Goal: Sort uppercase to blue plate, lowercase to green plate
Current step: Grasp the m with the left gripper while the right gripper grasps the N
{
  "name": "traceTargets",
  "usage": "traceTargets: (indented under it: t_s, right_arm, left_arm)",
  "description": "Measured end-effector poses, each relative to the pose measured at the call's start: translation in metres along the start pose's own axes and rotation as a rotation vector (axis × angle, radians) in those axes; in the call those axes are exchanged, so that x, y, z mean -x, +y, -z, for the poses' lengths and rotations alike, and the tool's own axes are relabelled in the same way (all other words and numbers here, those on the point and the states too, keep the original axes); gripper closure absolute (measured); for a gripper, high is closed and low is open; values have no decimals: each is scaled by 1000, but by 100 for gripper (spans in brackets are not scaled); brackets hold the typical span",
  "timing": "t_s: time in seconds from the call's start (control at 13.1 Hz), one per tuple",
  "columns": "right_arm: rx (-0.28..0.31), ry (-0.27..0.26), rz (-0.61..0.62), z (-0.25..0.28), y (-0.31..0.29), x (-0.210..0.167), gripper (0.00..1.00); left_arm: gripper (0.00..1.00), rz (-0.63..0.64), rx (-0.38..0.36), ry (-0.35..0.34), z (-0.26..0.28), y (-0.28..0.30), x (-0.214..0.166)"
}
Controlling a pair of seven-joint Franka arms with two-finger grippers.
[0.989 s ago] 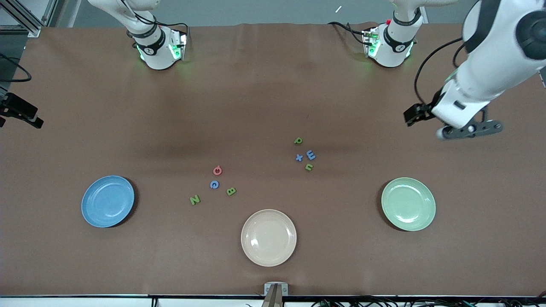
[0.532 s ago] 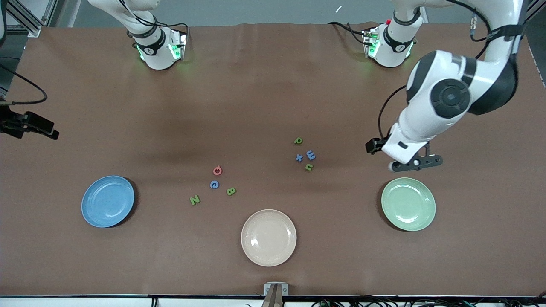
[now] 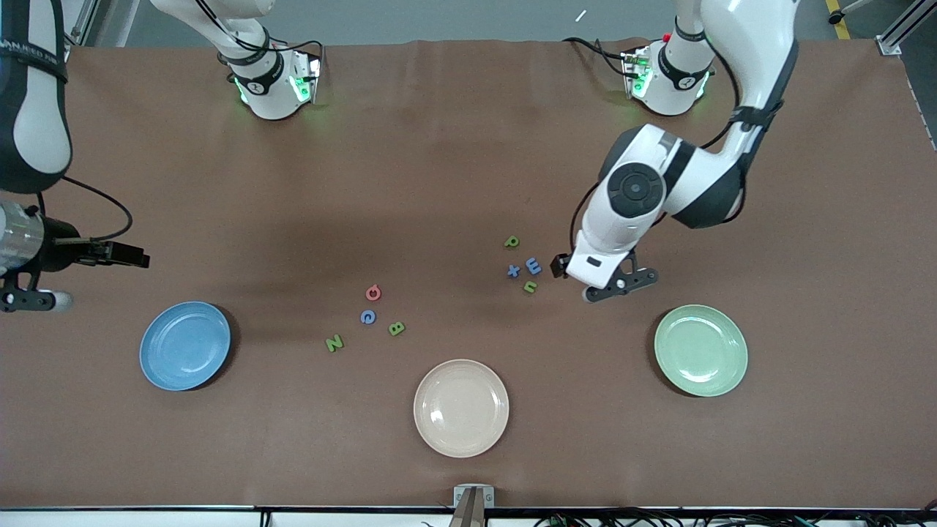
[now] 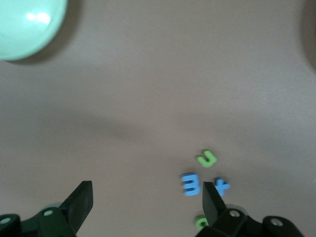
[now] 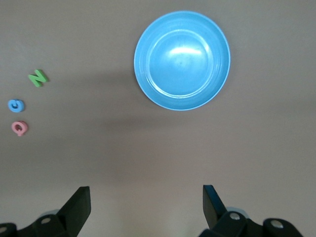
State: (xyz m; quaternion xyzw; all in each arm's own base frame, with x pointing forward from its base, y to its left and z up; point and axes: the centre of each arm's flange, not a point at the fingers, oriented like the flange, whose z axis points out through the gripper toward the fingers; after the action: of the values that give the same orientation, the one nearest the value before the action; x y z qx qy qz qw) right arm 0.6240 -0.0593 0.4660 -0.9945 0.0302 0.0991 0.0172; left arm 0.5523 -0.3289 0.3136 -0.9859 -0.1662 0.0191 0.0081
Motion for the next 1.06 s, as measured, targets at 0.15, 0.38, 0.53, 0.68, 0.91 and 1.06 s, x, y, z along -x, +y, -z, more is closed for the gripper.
traceTargets:
  t_s: [0.15, 0.38, 0.53, 0.68, 0.91, 1.06]
  right_arm:
    - [4, -15, 16, -29, -8, -17, 0]
    - [5, -46, 78, -92, -55, -47, 0]
    - [-22, -47, 68, -135, -101, -61, 0]
    - [-44, -36, 24, -165, -139, -69, 0]
    - [-64, 18, -43, -191, -201, -72, 0]
    - [-63, 90, -14, -213, -252, -71, 0]
  left_arm:
    - [7, 22, 1, -15, -29, 8, 9]
    - [21, 40, -21, -46, -61, 14, 18]
    - [25, 48, -19, -54, -78, 22, 27]
    - [25, 62, -10, -57, -94, 32, 37]
    - [27, 67, 1, -62, -114, 42, 48]
    - [31, 62, 0, -66, -122, 44, 52]
